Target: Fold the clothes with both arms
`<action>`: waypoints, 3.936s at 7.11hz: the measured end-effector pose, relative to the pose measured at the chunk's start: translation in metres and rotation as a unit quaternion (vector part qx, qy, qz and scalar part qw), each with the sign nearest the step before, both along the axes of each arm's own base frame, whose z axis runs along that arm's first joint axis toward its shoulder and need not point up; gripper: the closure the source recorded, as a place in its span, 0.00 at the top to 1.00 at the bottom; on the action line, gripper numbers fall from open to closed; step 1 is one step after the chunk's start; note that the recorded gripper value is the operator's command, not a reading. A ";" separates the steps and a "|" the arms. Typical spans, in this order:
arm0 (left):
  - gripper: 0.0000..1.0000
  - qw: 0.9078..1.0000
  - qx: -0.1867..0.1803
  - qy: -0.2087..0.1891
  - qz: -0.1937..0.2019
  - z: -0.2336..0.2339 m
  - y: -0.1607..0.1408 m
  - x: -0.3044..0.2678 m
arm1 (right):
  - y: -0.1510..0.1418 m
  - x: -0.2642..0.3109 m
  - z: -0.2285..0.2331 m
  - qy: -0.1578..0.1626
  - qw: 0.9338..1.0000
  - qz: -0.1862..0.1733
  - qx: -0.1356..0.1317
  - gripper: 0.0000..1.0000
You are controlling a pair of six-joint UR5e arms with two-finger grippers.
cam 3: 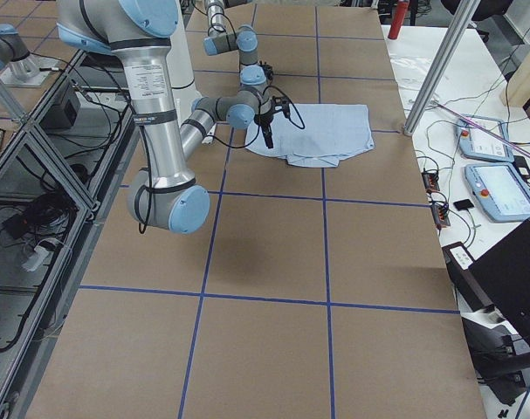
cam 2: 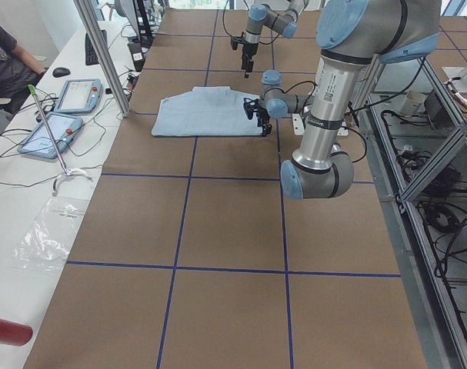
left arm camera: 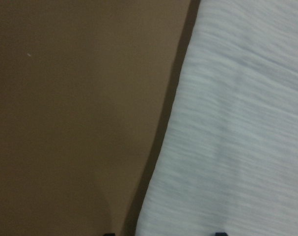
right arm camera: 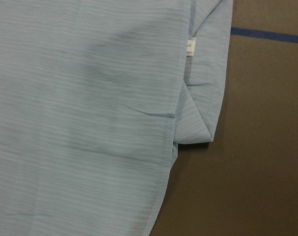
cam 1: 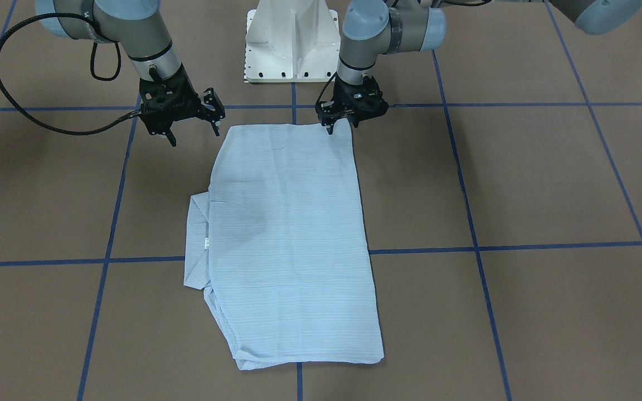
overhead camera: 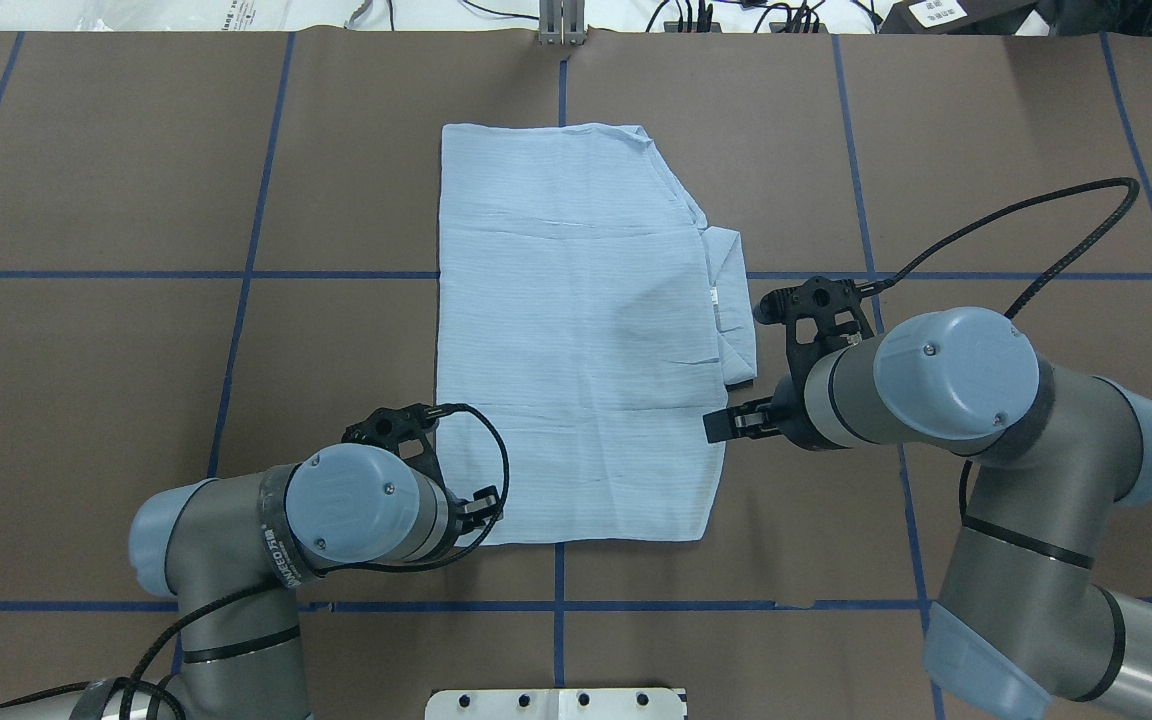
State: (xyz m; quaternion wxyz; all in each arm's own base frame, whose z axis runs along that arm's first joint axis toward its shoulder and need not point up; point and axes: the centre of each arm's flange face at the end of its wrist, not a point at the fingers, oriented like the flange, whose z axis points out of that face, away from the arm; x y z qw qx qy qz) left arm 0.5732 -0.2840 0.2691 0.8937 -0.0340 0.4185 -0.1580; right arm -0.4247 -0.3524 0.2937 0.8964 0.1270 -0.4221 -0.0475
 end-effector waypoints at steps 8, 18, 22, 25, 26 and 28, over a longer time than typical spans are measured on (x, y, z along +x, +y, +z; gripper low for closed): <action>0.55 1.000 0.001 0.005 0.004 -0.005 0.005 0.000 | -0.001 0.002 -0.002 -0.002 1.000 0.001 0.001 1.00; 0.00 1.000 0.003 0.010 -0.005 -0.009 -0.002 -0.007 | -0.001 0.000 -0.005 -0.004 1.000 0.003 -0.002 1.00; 0.00 0.999 0.007 0.030 -0.014 -0.027 -0.011 -0.023 | 0.028 -0.034 -0.035 -0.053 0.989 0.069 -0.116 1.00; 0.00 0.999 0.008 0.034 -0.013 -0.031 -0.010 -0.023 | 0.053 -0.081 -0.037 -0.051 0.946 0.177 -0.265 1.00; 0.00 0.999 0.009 0.036 -0.013 -0.033 -0.010 -0.023 | 0.056 -0.093 -0.038 -0.035 0.930 0.210 -0.299 1.00; 0.00 0.999 0.010 0.039 -0.013 -0.037 -0.010 -0.022 | 0.062 -0.111 -0.036 -0.008 0.912 0.247 -0.328 1.00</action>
